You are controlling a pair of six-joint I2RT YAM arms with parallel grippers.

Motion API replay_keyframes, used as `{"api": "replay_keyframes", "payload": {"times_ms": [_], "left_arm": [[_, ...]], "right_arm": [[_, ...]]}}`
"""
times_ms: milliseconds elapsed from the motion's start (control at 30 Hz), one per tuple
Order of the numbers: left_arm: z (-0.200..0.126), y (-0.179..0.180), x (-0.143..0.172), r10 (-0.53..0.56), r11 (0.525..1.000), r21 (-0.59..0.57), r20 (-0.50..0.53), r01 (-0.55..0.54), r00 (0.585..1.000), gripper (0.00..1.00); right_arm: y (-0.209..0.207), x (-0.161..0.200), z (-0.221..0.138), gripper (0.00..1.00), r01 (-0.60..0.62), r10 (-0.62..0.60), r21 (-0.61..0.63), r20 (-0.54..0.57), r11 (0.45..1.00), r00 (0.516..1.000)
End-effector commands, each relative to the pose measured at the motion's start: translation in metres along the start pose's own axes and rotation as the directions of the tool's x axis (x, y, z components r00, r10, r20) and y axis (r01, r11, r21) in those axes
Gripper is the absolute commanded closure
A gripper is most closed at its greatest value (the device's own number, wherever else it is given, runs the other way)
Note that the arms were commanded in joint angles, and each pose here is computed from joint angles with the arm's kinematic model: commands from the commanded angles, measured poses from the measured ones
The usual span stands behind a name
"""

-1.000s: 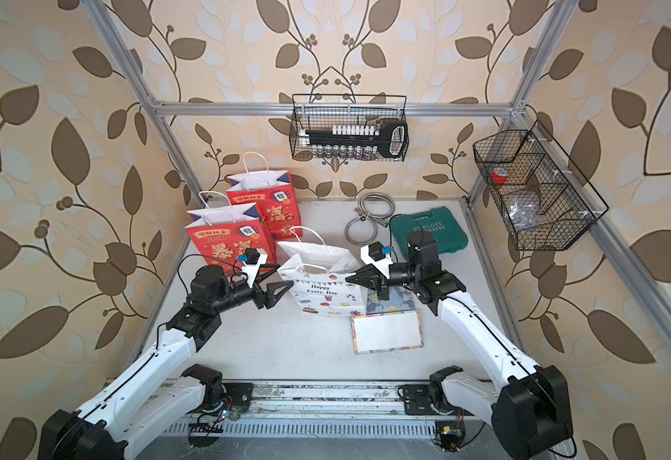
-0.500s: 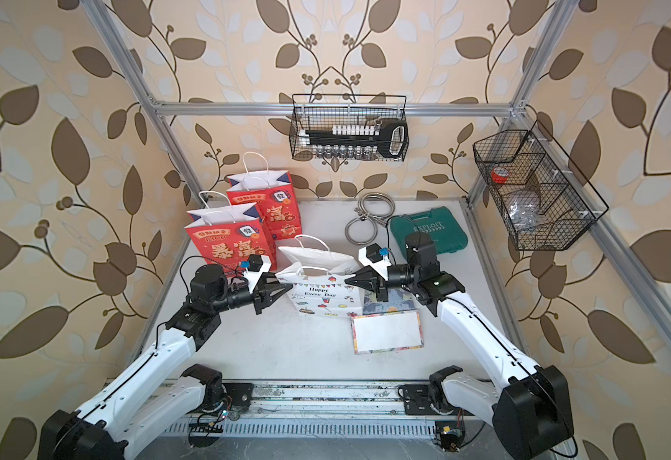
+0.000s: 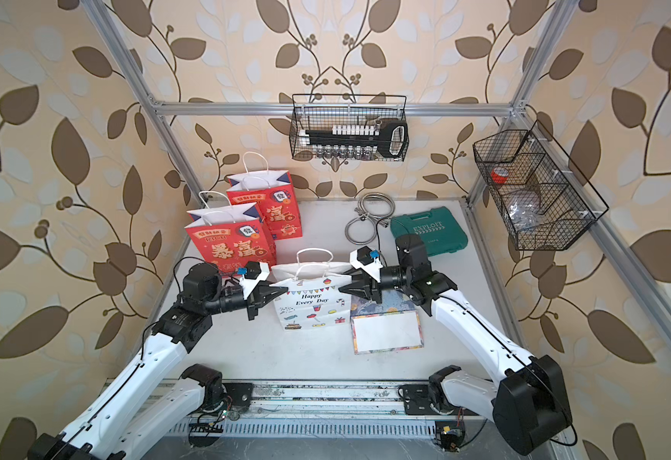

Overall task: Put away the paper bag
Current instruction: Move the paper bag to the center of the board, then pick up the paper bag from the center of the board.

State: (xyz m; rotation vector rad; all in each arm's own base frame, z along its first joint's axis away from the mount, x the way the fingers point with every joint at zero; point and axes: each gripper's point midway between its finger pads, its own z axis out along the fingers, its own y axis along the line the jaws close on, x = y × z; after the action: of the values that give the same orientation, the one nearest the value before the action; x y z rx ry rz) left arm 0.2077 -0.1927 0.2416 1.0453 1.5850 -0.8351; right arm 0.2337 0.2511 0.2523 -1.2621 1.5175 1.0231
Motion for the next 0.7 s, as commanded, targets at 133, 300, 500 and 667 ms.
{"api": "replay_keyframes", "payload": {"times_ms": [133, 300, 500, 667], "left_arm": [[-0.005, -0.007, -0.002, 0.045, 0.999, 0.017, -0.015, -0.045, 0.999, 1.00], [-0.005, -0.008, 0.000, 0.044, 0.999, 0.021, -0.017, -0.044, 0.999, 1.00], [-0.006, -0.009, 0.001, 0.046, 0.999, 0.016, -0.021, -0.046, 0.999, 1.00], [-0.005, -0.007, 0.000, 0.044, 0.999, 0.018, -0.022, -0.043, 0.999, 0.99]], "right_arm": [[-0.008, -0.008, -0.026, 0.23, 0.064, -0.060, 0.196, -0.026, 0.978, 0.998], [-0.023, -0.011, -0.033, 0.00, 0.086, -0.085, 0.276, -0.016, 0.957, 0.996], [-0.036, -0.014, -0.018, 0.00, 0.085, -0.081, 0.177, -0.026, 0.981, 0.996], [-0.043, -0.013, -0.006, 0.00, 0.086, -0.086, 0.082, -0.002, 0.993, 0.996]]}}
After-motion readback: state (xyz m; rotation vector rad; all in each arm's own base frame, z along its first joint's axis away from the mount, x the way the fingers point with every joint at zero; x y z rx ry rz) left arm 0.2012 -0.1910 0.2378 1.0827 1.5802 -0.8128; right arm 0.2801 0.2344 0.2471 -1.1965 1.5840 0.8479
